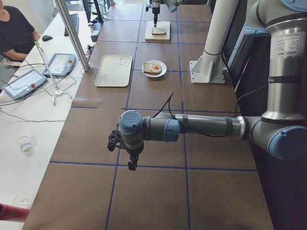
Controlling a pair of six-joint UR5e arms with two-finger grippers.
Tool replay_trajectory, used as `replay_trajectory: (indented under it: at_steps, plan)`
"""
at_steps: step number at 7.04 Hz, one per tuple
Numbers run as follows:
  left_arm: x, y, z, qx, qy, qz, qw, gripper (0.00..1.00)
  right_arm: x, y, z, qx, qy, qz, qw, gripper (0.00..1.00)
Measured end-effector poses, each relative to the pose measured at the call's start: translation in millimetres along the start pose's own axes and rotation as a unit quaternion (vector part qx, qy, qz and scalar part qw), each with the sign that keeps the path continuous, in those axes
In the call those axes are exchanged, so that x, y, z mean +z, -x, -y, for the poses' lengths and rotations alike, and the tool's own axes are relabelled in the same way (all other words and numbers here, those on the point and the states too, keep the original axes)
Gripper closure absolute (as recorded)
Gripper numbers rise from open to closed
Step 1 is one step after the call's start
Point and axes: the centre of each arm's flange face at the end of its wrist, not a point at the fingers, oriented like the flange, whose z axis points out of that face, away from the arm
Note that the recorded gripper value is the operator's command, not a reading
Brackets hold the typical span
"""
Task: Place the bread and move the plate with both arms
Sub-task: 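Lower the right gripper onto the bread slice on the wooden board and grasp it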
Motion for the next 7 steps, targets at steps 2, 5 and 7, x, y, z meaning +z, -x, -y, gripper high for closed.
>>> replay_trajectory:
  at_steps: [2,5,7]
  plan:
    - [0,0,0,0.001,0.0,0.0,1.0,0.0,5,0,-2,0.002,0.003,-0.003,1.0,0.2]
    - [0,0,0,0.001,0.0,-0.001,1.0,0.0,18,2,-12,-0.004,0.017,-0.009,0.9998,0.2]
    - [0,-1,0,0.001,0.0,-0.002,1.0,0.0,22,-1,-18,-0.004,0.024,-0.012,0.9996,0.21]
